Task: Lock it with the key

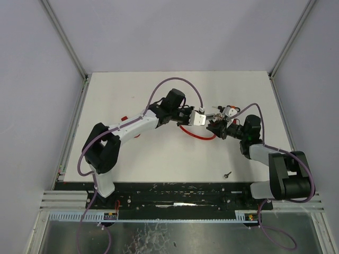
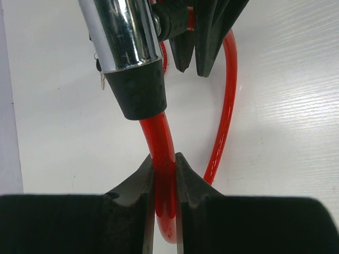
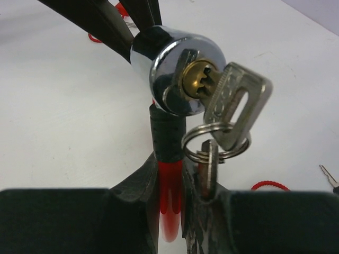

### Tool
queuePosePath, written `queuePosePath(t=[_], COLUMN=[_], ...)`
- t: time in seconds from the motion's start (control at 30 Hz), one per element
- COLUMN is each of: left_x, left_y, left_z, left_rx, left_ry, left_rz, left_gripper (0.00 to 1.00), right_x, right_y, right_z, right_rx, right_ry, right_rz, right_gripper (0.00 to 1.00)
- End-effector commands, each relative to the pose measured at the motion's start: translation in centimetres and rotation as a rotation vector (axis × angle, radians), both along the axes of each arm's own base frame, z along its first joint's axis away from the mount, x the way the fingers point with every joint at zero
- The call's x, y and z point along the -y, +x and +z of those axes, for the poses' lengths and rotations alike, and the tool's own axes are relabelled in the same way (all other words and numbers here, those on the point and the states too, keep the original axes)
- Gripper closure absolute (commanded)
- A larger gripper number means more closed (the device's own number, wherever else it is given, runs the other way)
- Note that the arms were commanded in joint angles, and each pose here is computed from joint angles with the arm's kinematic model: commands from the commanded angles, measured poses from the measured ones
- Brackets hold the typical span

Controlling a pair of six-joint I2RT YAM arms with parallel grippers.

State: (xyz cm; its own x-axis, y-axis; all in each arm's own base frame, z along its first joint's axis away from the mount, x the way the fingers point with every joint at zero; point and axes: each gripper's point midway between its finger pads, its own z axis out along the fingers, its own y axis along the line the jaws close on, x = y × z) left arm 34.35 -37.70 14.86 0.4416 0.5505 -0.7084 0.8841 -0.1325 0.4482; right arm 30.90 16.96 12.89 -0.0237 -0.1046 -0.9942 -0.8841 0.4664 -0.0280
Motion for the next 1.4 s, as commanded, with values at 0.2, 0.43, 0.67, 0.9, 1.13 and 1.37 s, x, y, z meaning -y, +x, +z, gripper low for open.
queuePosePath(t=[0.2,0.43,0.67,0.9,1.13,1.37], left_x=[1.9,2.1,2.9,2.7,2.2,2.9], left_y=[-1.3,-1.3,-2.6,-2.9,-2.6,-2.6], left_z=[-2.5,-2.3,-0.6,0.7,0.9,0.5], left_rx=[-0.001,-0.010,-0.067,-0.129,-0.138,-0.103], left_ry=[0.040,0.026,-0.057,-0.140,-0.158,-0.130], left_rz=[-0.077,-0.075,-0.143,-0.182,-0.180,-0.152], left_gripper=[1.00,1.00,1.00,1.00,1.00,1.00], right_x=[-1.0,-0.1,-0.5,-0.5,-0.9,-0.8], right_y=[-0.3,-0.1,0.4,0.1,-0.6,-0.4], right_z=[1.8,2.1,4.2,3.9,4.2,5.6], right_rx=[0.071,0.043,0.014,0.031,0.030,0.089], right_ry=[-0.062,-0.045,0.109,0.105,0.111,0.167], right_rz=[0.143,0.126,0.064,0.072,0.126,0.053], right_gripper=[0.92,0.85,1.00,1.00,1.00,1.00])
